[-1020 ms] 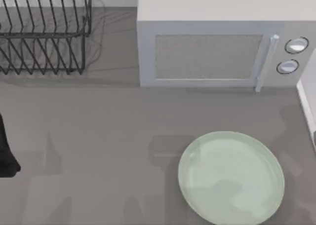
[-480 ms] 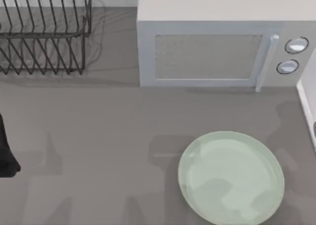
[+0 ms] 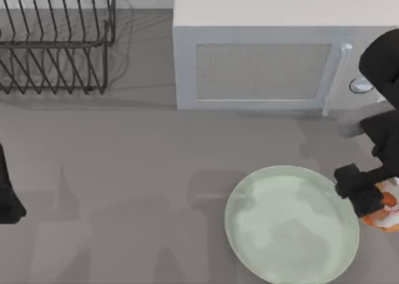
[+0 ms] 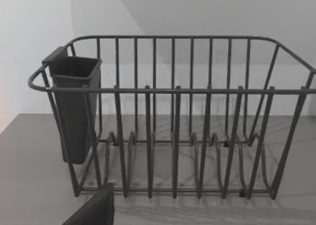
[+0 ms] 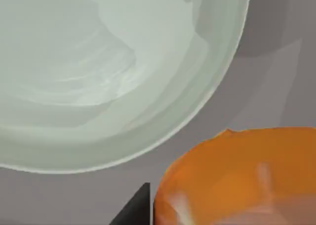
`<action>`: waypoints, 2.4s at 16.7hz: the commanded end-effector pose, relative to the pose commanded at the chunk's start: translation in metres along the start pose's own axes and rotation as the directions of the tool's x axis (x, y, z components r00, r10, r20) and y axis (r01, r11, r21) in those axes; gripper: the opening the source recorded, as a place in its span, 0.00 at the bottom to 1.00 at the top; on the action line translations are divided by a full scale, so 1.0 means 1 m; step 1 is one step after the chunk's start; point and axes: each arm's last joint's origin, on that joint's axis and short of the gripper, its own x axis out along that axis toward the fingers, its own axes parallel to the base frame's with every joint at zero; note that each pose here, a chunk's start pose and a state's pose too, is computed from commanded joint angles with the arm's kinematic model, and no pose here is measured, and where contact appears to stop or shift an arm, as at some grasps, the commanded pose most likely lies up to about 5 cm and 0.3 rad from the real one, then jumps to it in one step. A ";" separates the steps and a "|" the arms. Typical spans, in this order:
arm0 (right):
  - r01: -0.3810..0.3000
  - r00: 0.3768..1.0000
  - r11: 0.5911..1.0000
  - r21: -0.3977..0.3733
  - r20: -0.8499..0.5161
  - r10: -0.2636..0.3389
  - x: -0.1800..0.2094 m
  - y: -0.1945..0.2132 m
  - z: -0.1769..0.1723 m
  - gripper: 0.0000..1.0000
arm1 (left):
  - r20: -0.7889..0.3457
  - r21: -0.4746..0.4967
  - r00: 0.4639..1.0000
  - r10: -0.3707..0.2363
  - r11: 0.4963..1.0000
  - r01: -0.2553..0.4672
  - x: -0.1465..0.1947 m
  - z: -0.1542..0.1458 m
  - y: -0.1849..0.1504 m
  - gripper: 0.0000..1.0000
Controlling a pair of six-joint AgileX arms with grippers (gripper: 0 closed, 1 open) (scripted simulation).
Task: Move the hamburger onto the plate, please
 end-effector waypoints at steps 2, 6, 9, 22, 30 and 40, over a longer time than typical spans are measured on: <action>0.006 1.000 0.994 0.110 -0.016 -0.005 0.005 0.020 0.018 0.00 | 0.000 0.000 1.000 0.000 1.000 0.000 0.000 0.000 0.000 1.00; 0.016 1.000 0.960 0.281 -0.015 -0.012 0.014 0.061 0.044 0.00 | 0.000 0.000 1.000 0.000 1.000 0.000 0.000 0.000 0.000 1.00; 0.009 1.000 0.941 0.337 0.005 -0.011 0.016 0.081 0.053 0.00 | 0.000 0.000 1.000 0.000 1.000 0.000 0.000 0.000 0.000 1.00; 0.003 1.000 0.937 0.348 0.014 -0.009 0.056 0.085 0.054 0.00 | 0.000 0.000 1.000 0.000 1.000 0.000 0.000 0.000 0.000 1.00; 0.006 1.000 0.938 0.347 0.010 -0.010 0.062 0.085 0.054 0.23 | 0.000 0.000 1.000 0.000 1.000 0.000 0.000 0.000 0.000 1.00; 0.006 1.000 0.938 0.347 0.010 -0.010 0.062 0.085 0.054 0.98 | 0.000 0.000 1.000 0.000 1.000 0.000 0.000 0.000 0.000 1.00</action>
